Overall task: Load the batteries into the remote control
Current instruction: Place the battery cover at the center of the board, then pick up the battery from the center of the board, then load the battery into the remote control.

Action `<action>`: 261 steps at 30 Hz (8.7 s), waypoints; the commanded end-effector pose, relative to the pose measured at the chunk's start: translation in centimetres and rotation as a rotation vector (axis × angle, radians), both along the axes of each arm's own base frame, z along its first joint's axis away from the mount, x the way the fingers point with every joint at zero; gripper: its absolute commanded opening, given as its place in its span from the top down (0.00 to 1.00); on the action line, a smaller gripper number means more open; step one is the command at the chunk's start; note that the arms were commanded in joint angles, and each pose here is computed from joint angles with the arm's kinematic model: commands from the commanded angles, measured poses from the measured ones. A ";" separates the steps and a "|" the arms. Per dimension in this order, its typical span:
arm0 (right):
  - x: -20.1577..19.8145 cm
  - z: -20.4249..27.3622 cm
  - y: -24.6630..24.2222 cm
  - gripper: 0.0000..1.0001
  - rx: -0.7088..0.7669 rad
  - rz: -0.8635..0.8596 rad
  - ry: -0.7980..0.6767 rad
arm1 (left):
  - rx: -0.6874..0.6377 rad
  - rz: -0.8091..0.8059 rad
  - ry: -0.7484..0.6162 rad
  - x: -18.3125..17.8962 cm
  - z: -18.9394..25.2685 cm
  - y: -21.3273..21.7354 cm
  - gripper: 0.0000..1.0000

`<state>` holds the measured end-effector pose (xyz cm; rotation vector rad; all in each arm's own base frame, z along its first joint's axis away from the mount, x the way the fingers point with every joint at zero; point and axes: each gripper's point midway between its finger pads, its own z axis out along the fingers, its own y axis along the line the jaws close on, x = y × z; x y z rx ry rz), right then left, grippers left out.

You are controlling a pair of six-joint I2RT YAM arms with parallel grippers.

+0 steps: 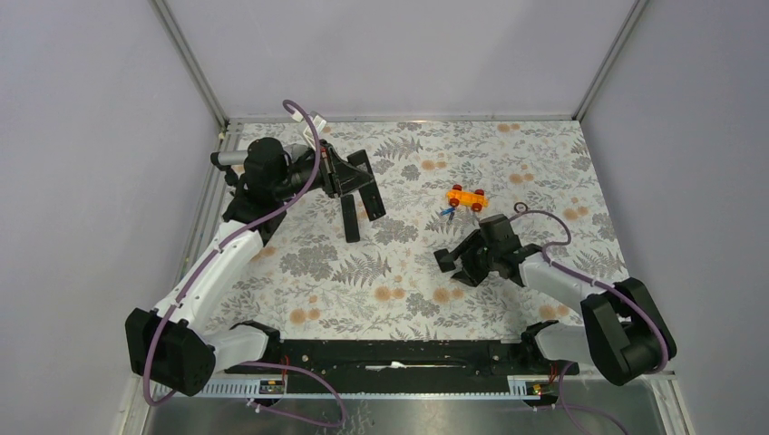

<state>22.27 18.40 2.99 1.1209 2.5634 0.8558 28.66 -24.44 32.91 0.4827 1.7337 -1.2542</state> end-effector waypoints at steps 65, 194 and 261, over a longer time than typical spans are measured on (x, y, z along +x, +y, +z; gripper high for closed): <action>17.4 -2.6 -3.7 0.80 -0.683 -0.079 0.171 | -0.022 0.188 -0.075 1.4 1.2 3.5 1.00; 7.7 30.0 3.3 0.04 -0.067 0.266 -0.684 | -0.501 -0.220 0.334 4.5 5.5 -9.4 1.00; 7.9 31.0 7.8 0.38 0.496 0.247 -0.626 | -0.604 -0.198 0.260 4.0 8.7 -8.3 1.00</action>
